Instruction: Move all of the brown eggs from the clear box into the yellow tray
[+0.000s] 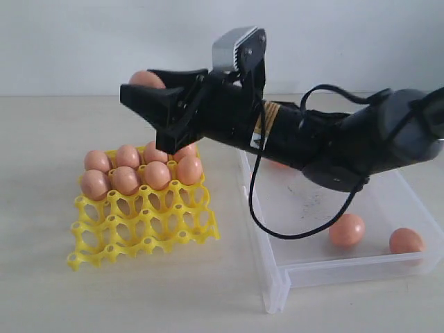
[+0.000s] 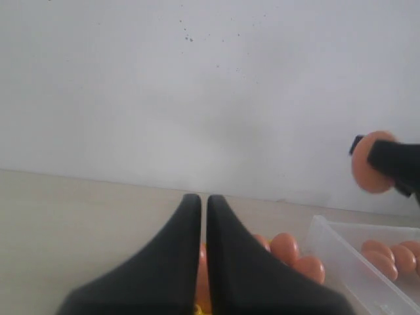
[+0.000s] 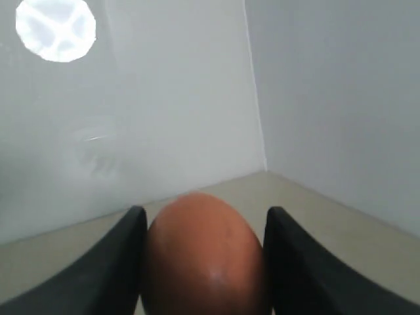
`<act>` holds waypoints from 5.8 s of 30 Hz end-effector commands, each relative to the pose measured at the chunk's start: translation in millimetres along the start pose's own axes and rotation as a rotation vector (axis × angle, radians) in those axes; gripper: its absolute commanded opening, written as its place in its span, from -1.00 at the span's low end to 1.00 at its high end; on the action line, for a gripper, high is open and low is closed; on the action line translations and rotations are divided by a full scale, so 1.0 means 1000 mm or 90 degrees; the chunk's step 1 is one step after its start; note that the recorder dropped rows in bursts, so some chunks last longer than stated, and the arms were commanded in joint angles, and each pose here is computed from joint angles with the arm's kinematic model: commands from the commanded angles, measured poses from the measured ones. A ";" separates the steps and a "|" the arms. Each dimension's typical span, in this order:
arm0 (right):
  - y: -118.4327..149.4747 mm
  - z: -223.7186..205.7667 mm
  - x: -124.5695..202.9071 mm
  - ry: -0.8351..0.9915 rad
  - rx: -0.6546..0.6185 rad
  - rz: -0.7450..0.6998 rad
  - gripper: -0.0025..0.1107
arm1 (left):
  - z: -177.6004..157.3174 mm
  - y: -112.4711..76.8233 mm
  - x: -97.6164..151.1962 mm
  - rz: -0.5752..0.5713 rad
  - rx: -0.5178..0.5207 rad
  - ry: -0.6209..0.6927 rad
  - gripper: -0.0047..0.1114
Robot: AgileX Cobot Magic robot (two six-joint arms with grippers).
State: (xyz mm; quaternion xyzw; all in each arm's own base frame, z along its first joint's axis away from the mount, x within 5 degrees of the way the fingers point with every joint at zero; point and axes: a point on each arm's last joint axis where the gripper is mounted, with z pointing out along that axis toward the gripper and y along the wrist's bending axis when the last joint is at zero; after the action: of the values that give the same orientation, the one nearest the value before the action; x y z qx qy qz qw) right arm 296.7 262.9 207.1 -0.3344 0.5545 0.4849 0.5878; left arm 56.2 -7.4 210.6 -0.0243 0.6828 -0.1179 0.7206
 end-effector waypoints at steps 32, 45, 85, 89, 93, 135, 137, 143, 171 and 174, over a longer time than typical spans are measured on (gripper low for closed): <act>-0.021 0.090 0.123 0.217 -0.130 0.069 -0.96 | 0.000 0.000 -0.003 -0.011 0.002 -0.013 -0.85; -0.020 0.090 0.131 0.239 -0.156 0.051 -0.96 | 0.000 0.000 -0.003 -0.011 0.002 -0.013 -0.85; -0.023 0.089 0.136 0.287 -0.128 0.054 -0.17 | 0.000 0.000 -0.003 -0.011 0.002 -0.013 -0.85; -0.023 0.089 0.133 0.286 -0.130 0.051 -0.17 | 0.000 0.000 -0.003 -0.011 0.002 -0.013 -0.85; -0.021 0.091 0.124 0.281 -0.136 0.042 -0.17 | 0.000 0.000 -0.003 -0.011 0.002 -0.013 -0.85; -0.026 0.094 0.095 0.330 -0.061 0.055 0.40 | 0.000 0.000 -0.003 -0.011 0.002 -0.013 -0.85; -0.023 0.095 0.083 0.324 -0.066 0.041 0.40 | 0.000 0.000 -0.003 -0.011 0.002 -0.013 -0.85; -0.018 0.095 0.050 0.351 -0.052 -0.004 0.40 | 0.000 0.000 -0.003 -0.011 0.002 -0.013 -0.85; -0.002 0.057 -0.142 0.199 0.293 -0.106 -0.96 | 0.000 0.000 -0.003 -0.011 0.002 -0.013 -0.85; -0.005 0.031 -0.153 0.181 0.416 -0.131 -0.96 | 0.000 0.000 -0.003 -0.011 0.002 -0.013 -0.85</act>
State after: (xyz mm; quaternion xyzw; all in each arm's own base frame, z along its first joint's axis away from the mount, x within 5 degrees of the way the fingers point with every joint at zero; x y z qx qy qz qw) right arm 327.9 277.9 354.6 -0.2893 0.7118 0.2123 0.6038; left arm 56.2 -7.4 210.6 -0.0243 0.6828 -0.1179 0.7206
